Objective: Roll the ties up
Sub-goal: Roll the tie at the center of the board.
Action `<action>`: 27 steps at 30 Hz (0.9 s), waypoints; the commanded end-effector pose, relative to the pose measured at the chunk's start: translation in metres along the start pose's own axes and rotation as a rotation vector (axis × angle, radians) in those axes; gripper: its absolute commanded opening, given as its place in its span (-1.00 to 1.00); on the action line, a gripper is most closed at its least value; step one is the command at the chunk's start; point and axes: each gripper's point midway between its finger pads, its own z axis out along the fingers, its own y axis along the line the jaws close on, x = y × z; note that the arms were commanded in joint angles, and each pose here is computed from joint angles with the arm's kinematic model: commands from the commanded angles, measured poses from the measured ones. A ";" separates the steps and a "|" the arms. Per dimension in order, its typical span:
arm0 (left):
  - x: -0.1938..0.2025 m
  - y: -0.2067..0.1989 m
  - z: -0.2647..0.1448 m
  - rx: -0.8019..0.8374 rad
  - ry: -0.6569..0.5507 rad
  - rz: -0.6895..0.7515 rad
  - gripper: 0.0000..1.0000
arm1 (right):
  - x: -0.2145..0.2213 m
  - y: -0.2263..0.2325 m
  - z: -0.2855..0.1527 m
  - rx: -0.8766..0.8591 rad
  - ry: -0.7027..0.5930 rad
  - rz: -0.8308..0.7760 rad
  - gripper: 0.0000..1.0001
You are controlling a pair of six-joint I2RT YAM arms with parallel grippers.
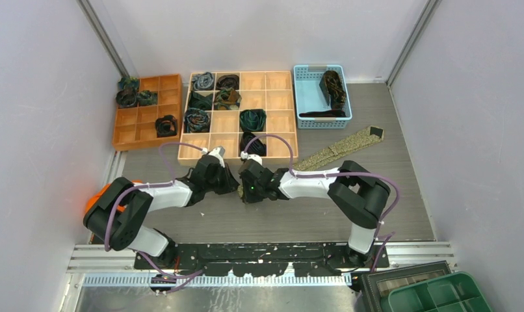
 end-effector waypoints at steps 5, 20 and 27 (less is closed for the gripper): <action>0.007 0.019 -0.005 -0.089 -0.004 0.004 -1.00 | -0.018 0.018 -0.005 -0.048 -0.019 -0.042 -0.98; -0.101 0.057 -0.227 -0.529 -0.662 -0.158 -1.00 | -0.044 0.011 -0.091 0.370 -0.073 -0.391 -0.32; -0.087 0.064 -0.304 -0.449 -0.795 -0.192 -1.00 | -0.058 0.031 -0.059 0.439 -0.051 -0.526 0.15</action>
